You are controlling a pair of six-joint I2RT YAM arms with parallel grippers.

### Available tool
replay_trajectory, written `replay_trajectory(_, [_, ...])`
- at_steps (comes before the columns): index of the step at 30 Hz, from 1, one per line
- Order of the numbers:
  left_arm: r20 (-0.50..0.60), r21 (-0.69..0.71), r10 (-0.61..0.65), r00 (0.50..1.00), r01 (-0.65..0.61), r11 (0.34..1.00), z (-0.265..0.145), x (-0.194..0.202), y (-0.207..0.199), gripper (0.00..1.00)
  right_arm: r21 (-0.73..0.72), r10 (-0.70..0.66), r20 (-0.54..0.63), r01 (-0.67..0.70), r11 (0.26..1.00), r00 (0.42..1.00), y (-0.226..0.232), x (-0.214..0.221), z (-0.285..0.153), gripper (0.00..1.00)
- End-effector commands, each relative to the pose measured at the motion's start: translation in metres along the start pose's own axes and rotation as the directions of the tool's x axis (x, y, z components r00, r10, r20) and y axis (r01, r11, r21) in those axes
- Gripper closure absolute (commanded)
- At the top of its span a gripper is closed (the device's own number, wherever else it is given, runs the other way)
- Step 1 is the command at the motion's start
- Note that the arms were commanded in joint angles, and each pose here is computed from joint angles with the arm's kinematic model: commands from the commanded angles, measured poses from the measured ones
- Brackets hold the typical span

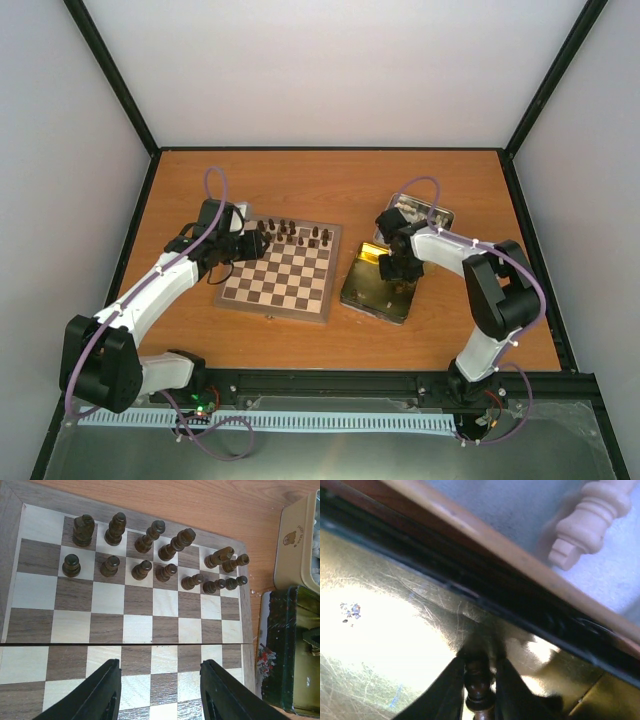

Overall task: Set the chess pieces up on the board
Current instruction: Pick up the chess piece from the storage box.

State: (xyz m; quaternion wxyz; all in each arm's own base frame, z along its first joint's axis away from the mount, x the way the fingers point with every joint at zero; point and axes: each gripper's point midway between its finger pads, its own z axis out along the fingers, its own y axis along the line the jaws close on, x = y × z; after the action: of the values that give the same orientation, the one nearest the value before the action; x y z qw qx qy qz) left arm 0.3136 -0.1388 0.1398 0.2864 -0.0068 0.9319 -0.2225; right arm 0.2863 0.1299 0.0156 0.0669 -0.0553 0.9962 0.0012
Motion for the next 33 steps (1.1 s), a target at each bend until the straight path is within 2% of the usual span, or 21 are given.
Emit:
replay_trajectory(1, [0.039,0.030,0.029,0.999,-0.030,0.999,-0.004,-0.011,-0.007,0.55,-0.031,0.039,-0.041,-0.040,0.999,0.998,0.006,0.008,0.031,0.89])
replay_trajectory(4, [0.039,0.037,0.028,0.999,-0.030,0.999,-0.004,-0.011,-0.008,0.55,-0.018,0.052,-0.019,-0.052,0.998,0.998,0.003,0.006,0.033,0.95])
replay_trajectory(8, [0.040,0.055,0.027,0.999,-0.029,0.998,-0.005,-0.011,-0.011,0.55,-0.098,0.081,0.074,-0.073,0.993,0.994,0.014,-0.008,0.020,0.97])
replay_trajectory(13, [0.058,0.127,0.022,0.998,-0.029,0.991,-0.008,-0.011,-0.023,0.55,-0.347,0.208,0.324,-0.089,0.934,0.923,0.043,-0.047,-0.033,0.96])
replay_trajectory(16, [0.054,0.173,0.009,0.999,-0.018,0.985,-0.008,-0.009,-0.030,0.54,-0.501,0.306,0.385,-0.081,0.861,0.871,0.060,-0.060,-0.066,0.95])
replay_trajectory(20, [0.043,0.237,-0.006,0.999,-0.004,0.972,-0.009,-0.006,-0.040,0.53,-0.649,0.410,0.421,-0.047,0.760,0.809,0.074,-0.072,-0.105,0.95])
replay_trajectory(24, [0.042,0.284,-0.013,0.999,0.001,0.959,-0.010,-0.003,-0.046,0.52,-0.702,0.467,0.459,-0.014,0.712,0.756,0.075,-0.077,-0.130,0.94])
replay_trajectory(33, [0.027,0.420,-0.018,0.999,0.005,0.907,-0.012,0.002,-0.066,0.51,-0.713,0.398,0.466,0.069,0.698,0.790,0.089,-0.067,-0.127,0.94])
